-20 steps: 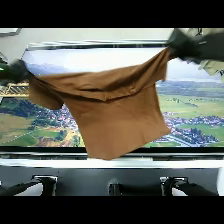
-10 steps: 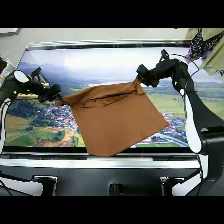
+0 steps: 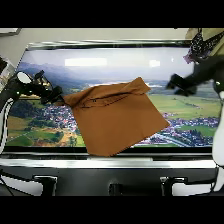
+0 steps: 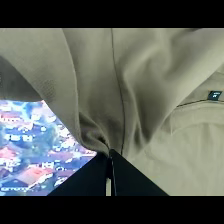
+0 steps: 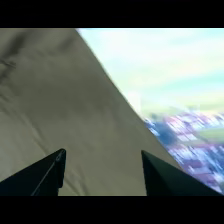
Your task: Fold the clothes and pants, and hang the long-sleeved shirts on hangers.
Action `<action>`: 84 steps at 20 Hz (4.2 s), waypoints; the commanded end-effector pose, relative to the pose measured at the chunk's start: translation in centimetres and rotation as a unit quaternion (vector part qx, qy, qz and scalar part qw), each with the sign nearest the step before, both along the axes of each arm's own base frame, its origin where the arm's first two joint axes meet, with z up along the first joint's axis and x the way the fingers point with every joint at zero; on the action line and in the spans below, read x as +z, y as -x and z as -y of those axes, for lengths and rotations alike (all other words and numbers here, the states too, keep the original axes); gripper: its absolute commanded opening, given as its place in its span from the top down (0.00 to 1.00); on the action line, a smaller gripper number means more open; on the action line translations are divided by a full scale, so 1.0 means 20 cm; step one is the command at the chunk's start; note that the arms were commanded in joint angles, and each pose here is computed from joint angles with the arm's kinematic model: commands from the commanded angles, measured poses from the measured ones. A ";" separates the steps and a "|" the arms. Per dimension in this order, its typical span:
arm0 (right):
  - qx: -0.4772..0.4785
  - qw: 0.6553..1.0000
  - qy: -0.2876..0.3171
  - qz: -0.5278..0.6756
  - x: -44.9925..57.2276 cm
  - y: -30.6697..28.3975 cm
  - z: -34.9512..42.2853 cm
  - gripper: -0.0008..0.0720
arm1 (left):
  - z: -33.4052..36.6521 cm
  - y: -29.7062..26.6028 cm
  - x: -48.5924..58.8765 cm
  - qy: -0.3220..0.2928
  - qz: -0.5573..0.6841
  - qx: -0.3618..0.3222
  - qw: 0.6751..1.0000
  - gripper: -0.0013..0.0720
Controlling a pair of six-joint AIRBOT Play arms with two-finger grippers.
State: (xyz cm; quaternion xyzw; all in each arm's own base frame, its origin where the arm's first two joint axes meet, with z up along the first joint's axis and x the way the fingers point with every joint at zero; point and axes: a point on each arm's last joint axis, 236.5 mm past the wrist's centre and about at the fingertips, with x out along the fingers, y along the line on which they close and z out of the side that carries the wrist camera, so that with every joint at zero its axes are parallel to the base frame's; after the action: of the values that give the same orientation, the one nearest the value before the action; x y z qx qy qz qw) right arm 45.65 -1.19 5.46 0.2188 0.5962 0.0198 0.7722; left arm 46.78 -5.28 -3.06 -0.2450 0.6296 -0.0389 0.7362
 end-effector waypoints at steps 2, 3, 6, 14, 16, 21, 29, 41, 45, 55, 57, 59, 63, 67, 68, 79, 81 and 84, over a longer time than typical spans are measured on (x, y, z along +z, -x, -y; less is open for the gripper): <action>-0.038 0.996 -0.021 -0.075 -0.21 0.41 0.18 0.25 | 0.01 0.04 -0.01 0.002 -0.015 -0.006 1.000 0.96; -0.042 0.995 -0.027 -0.092 -0.30 0.49 0.17 0.25 | 0.01 0.04 -0.01 0.003 -0.017 -0.007 1.000 0.96; -0.044 0.990 -0.056 -0.118 -0.50 0.62 0.07 0.25 | 0.01 0.05 -0.01 0.003 -0.018 -0.008 1.000 0.96; -0.083 0.992 -0.046 -0.079 -0.68 0.58 0.09 0.25 | 0.01 0.04 -0.01 0.003 -0.017 -0.007 1.000 0.96; -0.089 0.993 -0.040 -0.067 -0.68 0.55 0.11 0.28 | 0.01 0.04 -0.01 0.003 -0.018 -0.007 1.000 0.96; -0.086 0.991 -0.062 -0.076 -0.74 0.53 0.06 0.42 | 0.01 0.04 -0.01 0.003 -0.017 -0.007 1.000 0.96; -0.033 0.998 -0.030 -0.042 -0.65 0.46 -0.06 0.94 | 0.01 0.05 0.00 0.003 -0.021 -0.010 1.000 0.96; -0.191 0.965 0.049 0.172 0.10 -0.57 0.47 0.94 | 0.24 0.20 -0.05 0.007 -0.069 -0.074 0.995 0.96; -0.175 0.978 -0.024 0.108 -0.09 -0.55 0.27 0.70 | 0.31 0.22 -0.09 0.006 -0.078 -0.090 0.993 0.96; -0.116 0.988 -0.097 -0.028 0.03 0.27 0.38 0.19 | 0.29 0.22 -0.08 0.007 -0.079 -0.087 0.993 0.96; -0.114 0.980 -0.156 -0.052 -0.09 0.43 0.17 0.19 | 0.29 0.22 -0.08 0.007 -0.079 -0.088 0.993 0.96; -0.123 0.967 -0.216 -0.062 -0.22 0.58 -0.06 0.19 | 0.29 0.22 -0.08 0.007 -0.079 -0.088 0.993 0.96; -0.127 0.965 -0.208 -0.102 -0.53 0.88 -0.36 0.19 | 0.29 0.22 -0.08 0.007 -0.079 -0.089 0.993 0.96; -0.113 0.970 -0.184 -0.114 -0.67 0.97 -0.51 0.19 | 0.29 0.22 -0.08 0.007 -0.078 -0.091 0.993 0.96; -0.115 0.971 -0.178 -0.109 -0.68 0.95 -0.53 0.19 | 0.29 0.22 -0.08 0.007 -0.078 -0.091 0.993 0.96; -0.159 0.969 -0.156 -0.110 -0.78 0.88 -0.57 0.88 | 0.29 0.22 -0.08 0.006 -0.076 -0.093 0.993 0.96; -0.147 0.971 -0.161 -0.096 -0.73 0.85 -0.59 0.94 | 0.29 0.21 -0.07 0.006 -0.069 -0.104 0.992 0.96; -0.078 0.983 -0.164 -0.003 -0.40 0.69 -0.61 0.94 | 0.28 0.15 0.09 0.022 -0.021 -0.107 0.994 0.96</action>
State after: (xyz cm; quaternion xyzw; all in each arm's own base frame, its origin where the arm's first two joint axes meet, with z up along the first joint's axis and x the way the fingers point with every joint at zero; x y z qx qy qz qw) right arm 29.60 10.54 -7.10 0.4144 0.6054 0.0024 0.6795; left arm 42.86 -10.97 -3.44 -0.1891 0.6909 -0.1067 0.6895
